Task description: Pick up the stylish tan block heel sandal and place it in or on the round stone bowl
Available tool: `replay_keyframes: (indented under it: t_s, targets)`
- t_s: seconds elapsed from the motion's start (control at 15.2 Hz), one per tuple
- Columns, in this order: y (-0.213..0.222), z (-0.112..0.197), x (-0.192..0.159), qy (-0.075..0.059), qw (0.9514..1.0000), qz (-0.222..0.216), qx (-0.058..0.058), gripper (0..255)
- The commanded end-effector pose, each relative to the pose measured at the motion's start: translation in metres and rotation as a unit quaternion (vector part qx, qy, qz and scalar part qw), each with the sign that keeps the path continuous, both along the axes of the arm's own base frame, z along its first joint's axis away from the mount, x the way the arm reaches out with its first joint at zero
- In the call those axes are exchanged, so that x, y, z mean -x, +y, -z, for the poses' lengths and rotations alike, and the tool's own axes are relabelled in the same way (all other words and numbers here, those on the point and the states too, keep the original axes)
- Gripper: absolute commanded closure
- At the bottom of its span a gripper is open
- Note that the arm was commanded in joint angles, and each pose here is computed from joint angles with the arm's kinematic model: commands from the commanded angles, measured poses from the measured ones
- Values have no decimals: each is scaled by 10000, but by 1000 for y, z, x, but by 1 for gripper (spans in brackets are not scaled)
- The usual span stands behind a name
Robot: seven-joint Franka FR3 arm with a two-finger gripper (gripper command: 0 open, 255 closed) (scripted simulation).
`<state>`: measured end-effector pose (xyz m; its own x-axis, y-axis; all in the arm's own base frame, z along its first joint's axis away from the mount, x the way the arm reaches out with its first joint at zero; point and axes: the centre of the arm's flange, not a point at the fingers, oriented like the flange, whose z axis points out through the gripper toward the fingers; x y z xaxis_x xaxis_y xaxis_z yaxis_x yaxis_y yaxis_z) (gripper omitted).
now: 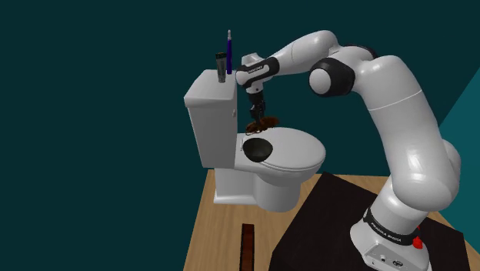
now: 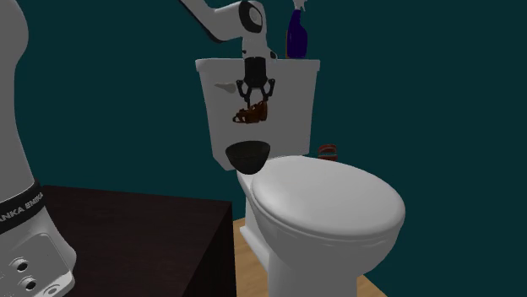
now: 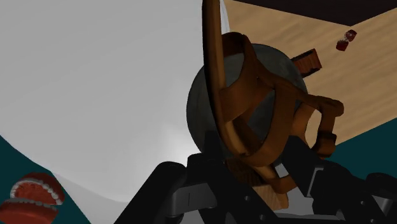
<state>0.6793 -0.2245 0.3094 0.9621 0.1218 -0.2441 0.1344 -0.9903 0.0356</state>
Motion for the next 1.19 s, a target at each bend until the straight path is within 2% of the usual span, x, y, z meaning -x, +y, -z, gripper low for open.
replay_keyframes:
  t_s: [0.0, 0.86, 1.12]
  targets:
    - [0, 10, 0, -3, 10000, 1, 2, 255]
    - [0, 81, 0, -3, 10000, 1, 2, 255]
    - [0, 81, 0, -3, 10000, 1, 2, 255]
